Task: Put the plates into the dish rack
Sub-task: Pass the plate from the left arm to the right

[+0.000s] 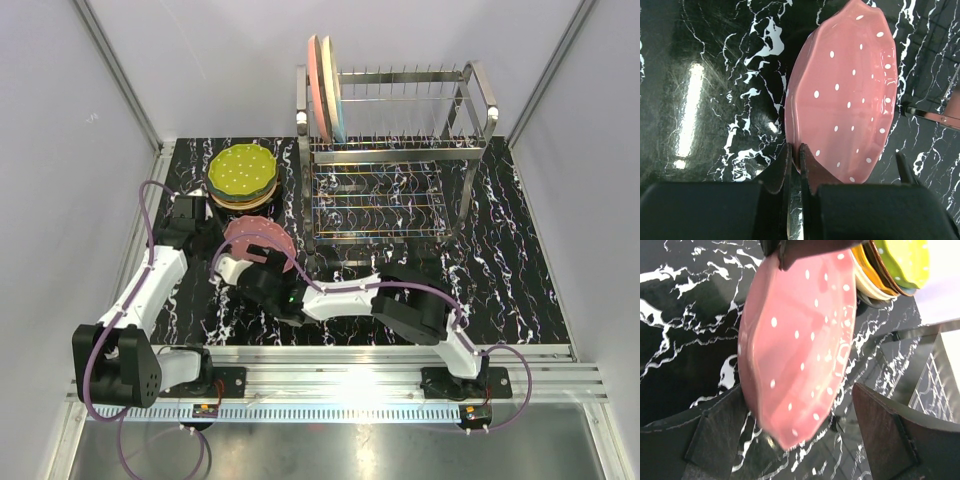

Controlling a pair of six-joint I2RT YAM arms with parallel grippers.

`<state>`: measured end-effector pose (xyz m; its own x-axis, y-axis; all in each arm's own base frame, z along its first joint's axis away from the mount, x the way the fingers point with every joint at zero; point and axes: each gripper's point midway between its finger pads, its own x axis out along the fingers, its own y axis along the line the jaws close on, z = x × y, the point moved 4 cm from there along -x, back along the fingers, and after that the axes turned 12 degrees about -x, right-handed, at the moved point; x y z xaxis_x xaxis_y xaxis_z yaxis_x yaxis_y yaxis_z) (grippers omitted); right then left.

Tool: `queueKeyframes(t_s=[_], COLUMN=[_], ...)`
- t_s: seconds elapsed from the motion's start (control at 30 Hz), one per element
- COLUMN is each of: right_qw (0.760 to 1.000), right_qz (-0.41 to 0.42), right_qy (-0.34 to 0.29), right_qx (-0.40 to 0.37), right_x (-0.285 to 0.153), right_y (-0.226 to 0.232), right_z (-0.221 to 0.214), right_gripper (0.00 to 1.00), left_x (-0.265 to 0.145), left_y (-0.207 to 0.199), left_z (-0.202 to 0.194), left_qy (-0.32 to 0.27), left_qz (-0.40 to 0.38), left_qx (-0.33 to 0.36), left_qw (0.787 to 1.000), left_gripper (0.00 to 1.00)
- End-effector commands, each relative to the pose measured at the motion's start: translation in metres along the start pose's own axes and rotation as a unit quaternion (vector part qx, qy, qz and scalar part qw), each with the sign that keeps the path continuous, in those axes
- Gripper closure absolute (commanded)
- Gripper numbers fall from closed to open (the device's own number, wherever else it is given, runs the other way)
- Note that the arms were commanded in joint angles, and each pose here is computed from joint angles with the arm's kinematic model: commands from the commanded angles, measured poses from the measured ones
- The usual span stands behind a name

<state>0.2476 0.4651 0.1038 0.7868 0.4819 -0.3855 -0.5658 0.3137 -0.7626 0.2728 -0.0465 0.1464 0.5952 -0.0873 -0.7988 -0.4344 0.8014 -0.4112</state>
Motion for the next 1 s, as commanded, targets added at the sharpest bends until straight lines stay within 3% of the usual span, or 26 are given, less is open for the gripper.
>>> queueKeyframes(t_s=[0.0,0.17,0.27,0.43,0.5,0.53,0.57,0.63,0.73,0.8,0.87,0.97], right_qw=[0.999,0.999,0.999,0.998,0.997,0.997,0.997,0.995,0.995,0.995,0.995,0.994], right_qz=[-0.006,0.000,-0.002,-0.028,-0.026,-0.023,-0.019,-0.019,-0.019,-0.017,-0.014,-0.013], right_qy=[-0.039,-0.042,-0.040,-0.046,-0.054,-0.061,-0.062,-0.070,-0.074,-0.080,-0.086,-0.091], right_qx=[0.012,0.014,0.015,0.026,0.040,0.049,0.052,0.064,0.060,0.058,0.054,0.064], right_x=[0.015,0.021,0.022,0.015,0.010,0.007,0.004,-0.005,-0.018,-0.027,-0.037,-0.047], right_y=[0.007,0.014,0.012,-0.001,-0.005,-0.005,-0.004,-0.007,0.001,0.006,0.015,0.023], right_z=[0.011,0.011,0.007,0.007,0.009,0.012,0.010,0.016,0.020,0.022,0.025,0.029], right_gripper=[0.10,0.14,0.22,0.47,0.51,0.56,0.58,0.64,0.80,0.91,1.00,1.00], left_x=[-0.014,-0.018,-0.020,-0.022,-0.023,-0.024,-0.024,-0.024,-0.027,-0.029,-0.030,-0.033], left_y=[-0.027,-0.028,-0.030,-0.031,-0.032,-0.033,-0.033,-0.033,-0.033,-0.034,-0.033,-0.032], left_z=[0.015,0.017,0.017,0.018,0.018,0.019,0.019,0.020,0.023,0.024,0.025,0.028], left_qy=[-0.034,-0.042,-0.047,-0.050,-0.052,-0.055,-0.056,-0.057,-0.065,-0.069,-0.072,-0.081], left_qz=[-0.076,-0.078,-0.087,-0.094,-0.097,-0.098,-0.099,-0.100,-0.101,-0.103,-0.102,-0.100], left_qx=[0.009,0.009,0.009,0.009,0.010,0.008,0.008,0.008,0.008,0.009,0.007,0.004], left_qw=[0.997,0.996,0.995,0.994,0.994,0.994,0.993,0.993,0.993,0.992,0.992,0.992], left_gripper=[1.00,1.00,1.00,1.00,0.99,0.87,0.83,0.83,0.76,0.63,0.59,0.47])
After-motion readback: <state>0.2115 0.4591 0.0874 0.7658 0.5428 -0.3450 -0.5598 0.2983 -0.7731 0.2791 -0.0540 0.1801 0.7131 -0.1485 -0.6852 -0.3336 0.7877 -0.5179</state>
